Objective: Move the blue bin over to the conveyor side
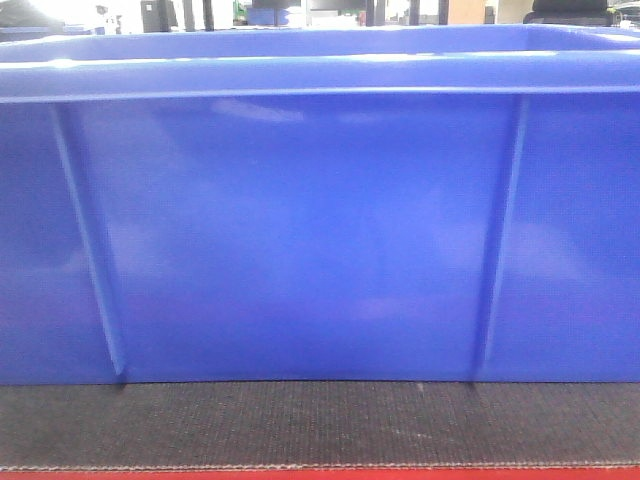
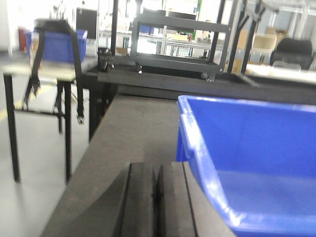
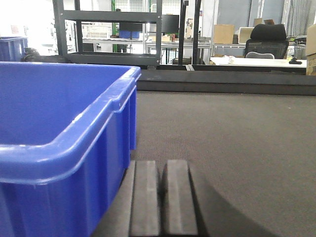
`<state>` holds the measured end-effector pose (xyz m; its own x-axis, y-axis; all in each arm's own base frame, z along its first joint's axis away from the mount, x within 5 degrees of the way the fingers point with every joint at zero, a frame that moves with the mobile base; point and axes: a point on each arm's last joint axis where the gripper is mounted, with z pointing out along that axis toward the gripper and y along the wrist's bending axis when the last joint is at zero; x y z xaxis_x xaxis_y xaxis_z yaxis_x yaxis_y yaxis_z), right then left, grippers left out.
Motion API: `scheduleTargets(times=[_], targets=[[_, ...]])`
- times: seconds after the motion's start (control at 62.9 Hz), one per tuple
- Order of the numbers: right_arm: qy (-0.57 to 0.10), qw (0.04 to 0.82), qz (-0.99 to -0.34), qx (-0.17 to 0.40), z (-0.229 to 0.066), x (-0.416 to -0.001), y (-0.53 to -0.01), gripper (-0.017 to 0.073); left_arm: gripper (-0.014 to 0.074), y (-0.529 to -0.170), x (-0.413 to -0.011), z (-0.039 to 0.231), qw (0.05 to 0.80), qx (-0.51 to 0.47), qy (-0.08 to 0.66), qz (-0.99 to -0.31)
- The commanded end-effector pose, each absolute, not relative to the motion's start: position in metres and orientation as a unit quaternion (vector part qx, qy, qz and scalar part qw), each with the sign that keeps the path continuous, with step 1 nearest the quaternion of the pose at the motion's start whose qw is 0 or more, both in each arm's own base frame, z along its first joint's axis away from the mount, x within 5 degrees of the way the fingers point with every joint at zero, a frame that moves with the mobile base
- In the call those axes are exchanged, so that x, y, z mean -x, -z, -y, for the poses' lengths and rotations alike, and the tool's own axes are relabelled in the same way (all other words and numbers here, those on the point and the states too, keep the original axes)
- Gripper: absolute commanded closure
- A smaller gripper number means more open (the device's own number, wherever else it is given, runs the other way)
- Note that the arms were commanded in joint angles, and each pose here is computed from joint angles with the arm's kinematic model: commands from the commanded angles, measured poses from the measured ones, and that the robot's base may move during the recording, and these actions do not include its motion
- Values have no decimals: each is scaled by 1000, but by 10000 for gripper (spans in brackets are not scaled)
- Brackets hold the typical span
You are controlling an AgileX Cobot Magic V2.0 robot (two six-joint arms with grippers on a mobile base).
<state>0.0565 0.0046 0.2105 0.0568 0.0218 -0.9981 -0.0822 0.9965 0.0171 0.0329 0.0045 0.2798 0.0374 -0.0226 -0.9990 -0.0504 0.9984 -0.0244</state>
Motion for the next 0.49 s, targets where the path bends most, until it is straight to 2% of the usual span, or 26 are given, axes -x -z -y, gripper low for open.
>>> scheduleTargets(times=[0.0, 0.35, 0.445, 0.477], targets=[[-29, 732, -680, 23, -4, -56, -212, 636, 603, -270, -38, -2, 727, -3, -18, -687], [-29, 732, -680, 23, -4, -56, -212, 636, 603, -218, -55, 0, 746, -4, -8, -666], [-29, 732, -680, 23, -4, -56, -212, 636, 603, -219, -55, 0, 760, -1, -1, -650], [-29, 732, -680, 23, -4, -56, -212, 636, 603, -216, -56, 0, 748, -1, -1, -663]])
